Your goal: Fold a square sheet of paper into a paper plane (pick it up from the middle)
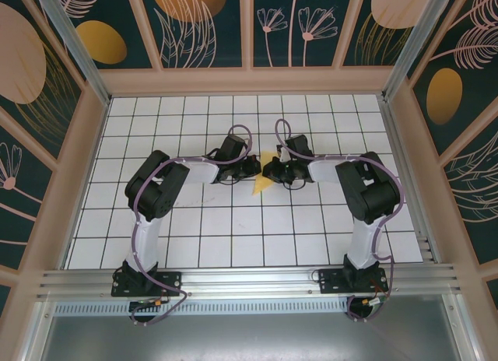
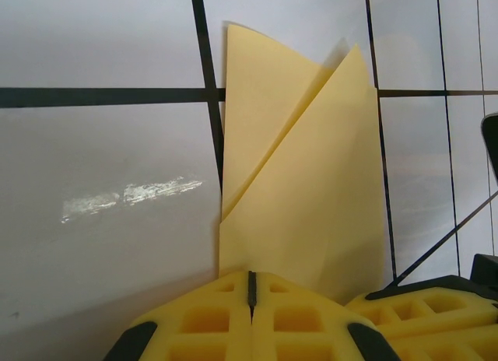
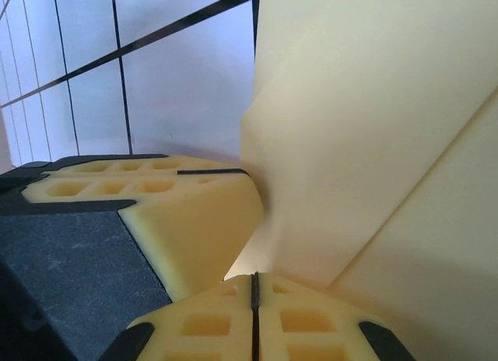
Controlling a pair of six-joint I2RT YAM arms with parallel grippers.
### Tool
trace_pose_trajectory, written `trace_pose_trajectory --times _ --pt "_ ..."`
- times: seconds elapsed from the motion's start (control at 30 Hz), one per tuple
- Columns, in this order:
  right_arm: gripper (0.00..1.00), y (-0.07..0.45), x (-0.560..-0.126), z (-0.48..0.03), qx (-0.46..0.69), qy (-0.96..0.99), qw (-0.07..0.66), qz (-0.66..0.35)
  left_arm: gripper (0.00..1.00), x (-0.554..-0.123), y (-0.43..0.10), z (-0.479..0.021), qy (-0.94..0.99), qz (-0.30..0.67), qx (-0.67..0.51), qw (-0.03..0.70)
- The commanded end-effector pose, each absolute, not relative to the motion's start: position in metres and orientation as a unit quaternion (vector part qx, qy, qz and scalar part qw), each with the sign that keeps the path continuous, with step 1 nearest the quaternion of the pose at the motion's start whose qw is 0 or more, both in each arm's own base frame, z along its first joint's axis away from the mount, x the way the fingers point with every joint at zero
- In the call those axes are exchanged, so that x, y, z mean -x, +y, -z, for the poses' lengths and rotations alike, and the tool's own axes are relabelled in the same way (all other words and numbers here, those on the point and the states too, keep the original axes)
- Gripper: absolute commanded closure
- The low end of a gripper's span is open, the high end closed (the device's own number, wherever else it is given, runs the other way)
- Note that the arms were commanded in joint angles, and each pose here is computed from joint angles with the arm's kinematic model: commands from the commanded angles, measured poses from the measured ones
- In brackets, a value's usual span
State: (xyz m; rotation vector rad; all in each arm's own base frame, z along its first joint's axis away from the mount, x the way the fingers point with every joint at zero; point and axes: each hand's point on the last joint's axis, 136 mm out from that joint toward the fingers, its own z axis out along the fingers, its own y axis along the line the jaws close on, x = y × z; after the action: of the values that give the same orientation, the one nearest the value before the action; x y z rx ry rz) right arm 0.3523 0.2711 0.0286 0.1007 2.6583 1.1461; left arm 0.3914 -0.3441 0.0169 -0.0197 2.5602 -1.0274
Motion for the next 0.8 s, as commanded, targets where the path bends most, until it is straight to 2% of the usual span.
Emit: trace_pose_trajectory --times 0.0,0.3,0.5,0.77 --pt "0.91 0.286 -0.326 -0.022 -0.010 0.902 0.077 -0.426 1.00 -0.374 -0.320 0.026 0.940 0.308 0.035 0.144" --pt "0.92 0.284 -0.312 -0.009 -0.003 0.913 0.055 -0.403 1.00 -0.372 -0.317 0.028 0.941 0.305 0.041 0.142" --pt "0.92 0.272 -0.347 -0.041 -0.022 0.900 0.114 -0.419 1.00 -0.375 -0.320 0.024 0.939 0.309 0.028 0.149" --pt "0.92 0.255 -0.385 -0.041 -0.046 0.899 0.144 -0.411 1.00 -0.376 -0.322 0.020 0.939 0.307 0.003 0.155"
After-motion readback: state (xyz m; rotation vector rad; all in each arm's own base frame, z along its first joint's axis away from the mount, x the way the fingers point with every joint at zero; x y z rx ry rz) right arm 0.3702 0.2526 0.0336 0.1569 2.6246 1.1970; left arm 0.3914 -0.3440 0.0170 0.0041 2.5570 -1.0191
